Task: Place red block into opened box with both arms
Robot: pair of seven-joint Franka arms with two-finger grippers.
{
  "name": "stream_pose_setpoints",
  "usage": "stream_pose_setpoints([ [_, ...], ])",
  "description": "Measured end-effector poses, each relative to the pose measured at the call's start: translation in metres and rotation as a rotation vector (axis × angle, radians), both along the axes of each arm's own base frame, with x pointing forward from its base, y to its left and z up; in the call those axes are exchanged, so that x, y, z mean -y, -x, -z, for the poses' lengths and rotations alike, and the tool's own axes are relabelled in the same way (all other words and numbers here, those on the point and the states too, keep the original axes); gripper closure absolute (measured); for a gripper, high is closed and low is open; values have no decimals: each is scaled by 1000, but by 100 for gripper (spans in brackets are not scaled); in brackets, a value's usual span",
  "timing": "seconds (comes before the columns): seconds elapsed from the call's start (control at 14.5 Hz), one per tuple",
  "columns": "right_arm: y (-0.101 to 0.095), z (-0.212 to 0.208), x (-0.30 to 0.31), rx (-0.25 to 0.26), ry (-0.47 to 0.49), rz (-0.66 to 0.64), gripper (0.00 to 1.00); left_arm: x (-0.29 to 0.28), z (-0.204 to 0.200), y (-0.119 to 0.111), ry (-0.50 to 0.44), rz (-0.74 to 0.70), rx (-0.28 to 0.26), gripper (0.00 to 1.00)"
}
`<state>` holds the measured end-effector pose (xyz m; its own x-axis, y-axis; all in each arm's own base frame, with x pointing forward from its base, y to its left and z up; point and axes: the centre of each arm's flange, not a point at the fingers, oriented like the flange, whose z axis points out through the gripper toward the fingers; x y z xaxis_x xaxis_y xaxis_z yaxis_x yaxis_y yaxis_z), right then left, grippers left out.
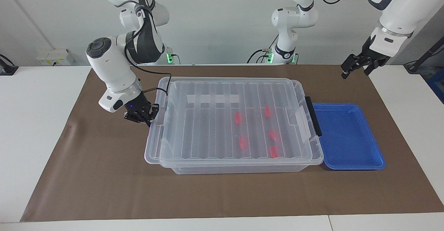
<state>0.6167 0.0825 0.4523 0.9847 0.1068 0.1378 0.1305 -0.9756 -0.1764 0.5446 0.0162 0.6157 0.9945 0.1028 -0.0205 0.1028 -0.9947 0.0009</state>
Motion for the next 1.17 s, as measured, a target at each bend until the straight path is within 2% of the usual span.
stream_pose_setpoints([
  [0.21,2,2,-7,-10,-39,9,99,0,0,0,0,0,0,0],
  [1.17,4,6,-9,-19,-42,8,99,0,0,0,0,0,0,0],
])
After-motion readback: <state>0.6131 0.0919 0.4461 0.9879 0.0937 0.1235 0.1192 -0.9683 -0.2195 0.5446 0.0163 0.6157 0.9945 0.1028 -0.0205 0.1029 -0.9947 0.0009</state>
